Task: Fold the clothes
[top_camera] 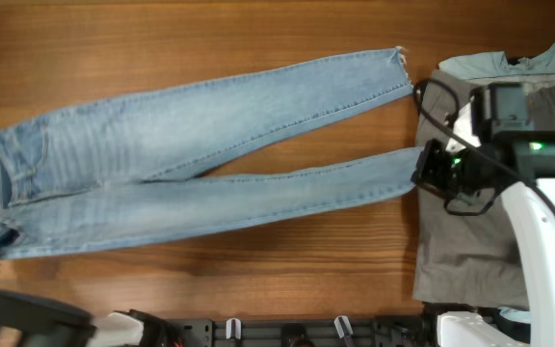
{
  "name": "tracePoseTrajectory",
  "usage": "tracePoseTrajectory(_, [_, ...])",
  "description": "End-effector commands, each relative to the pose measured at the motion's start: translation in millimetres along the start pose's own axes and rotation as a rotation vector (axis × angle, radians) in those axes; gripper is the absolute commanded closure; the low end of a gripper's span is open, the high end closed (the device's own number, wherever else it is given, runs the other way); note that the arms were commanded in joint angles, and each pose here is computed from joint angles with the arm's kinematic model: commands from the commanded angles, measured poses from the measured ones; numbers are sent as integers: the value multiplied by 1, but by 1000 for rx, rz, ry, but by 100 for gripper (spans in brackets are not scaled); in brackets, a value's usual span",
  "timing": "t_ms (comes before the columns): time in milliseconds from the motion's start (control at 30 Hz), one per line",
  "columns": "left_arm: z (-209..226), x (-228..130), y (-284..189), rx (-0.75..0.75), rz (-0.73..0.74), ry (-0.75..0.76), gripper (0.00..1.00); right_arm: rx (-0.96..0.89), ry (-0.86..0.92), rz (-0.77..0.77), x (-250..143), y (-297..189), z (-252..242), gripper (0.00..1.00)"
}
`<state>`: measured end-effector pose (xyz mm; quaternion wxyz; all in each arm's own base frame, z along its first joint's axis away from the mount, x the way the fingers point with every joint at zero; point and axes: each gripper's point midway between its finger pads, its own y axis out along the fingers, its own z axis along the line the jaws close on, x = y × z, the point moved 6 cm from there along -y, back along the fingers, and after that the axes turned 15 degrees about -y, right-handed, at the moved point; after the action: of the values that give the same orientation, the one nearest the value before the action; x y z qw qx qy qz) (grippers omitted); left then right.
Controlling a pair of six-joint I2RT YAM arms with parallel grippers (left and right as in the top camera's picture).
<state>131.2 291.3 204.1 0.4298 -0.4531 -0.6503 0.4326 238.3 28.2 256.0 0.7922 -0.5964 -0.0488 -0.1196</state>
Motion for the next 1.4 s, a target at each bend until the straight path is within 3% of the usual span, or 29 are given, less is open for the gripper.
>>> tracePoseTrajectory(0, [-7,11,-66,-85,-246,-38,96,-82,-50,-140,19,-27,-2,96])
tracePoseTrajectory(267, [-42,2,-71,-172,-292,46,96,-48,-29,-304,91,4,-1,96])
tracePoseTrajectory(433, [-50,0,-63,-95,-342,87,96,18,-25,-276,130,64,4,96])
tracePoseTrajectory(733, [-92,-13,-16,-94,-273,194,96,120,29,-252,164,150,18,95])
tracePoseTrajectory(767, [-100,-17,-11,-106,-272,214,96,141,52,-282,172,156,24,72])
tracePoseTrajectory(800, [-107,-19,-7,-115,-270,226,96,174,47,-334,183,162,31,56])
tracePoseTrajectory(833, [-114,-24,-1,-123,-264,246,96,228,-25,-424,200,165,43,27])
tracePoseTrajectory(900, [-121,-30,10,-110,-245,270,96,281,-193,-576,224,163,56,1])
tracePoseTrajectory(1000, [-120,-31,18,-70,-247,279,96,224,-260,-580,225,161,42,0])
tracePoseTrajectory(1167, [-122,-29,18,-75,-265,277,95,95,-191,-371,196,177,-6,0])
tracePoseTrajectory(1300, [-126,-25,16,-94,-288,274,90,69,-216,-258,176,183,-15,0])
tracePoseTrajectory(1333, [-127,-25,16,-100,-293,273,88,68,-212,-232,172,185,-16,0])
tracePoseTrajectory(1367, [-128,-23,17,-97,-306,270,74,66,-205,-209,168,186,-17,0])
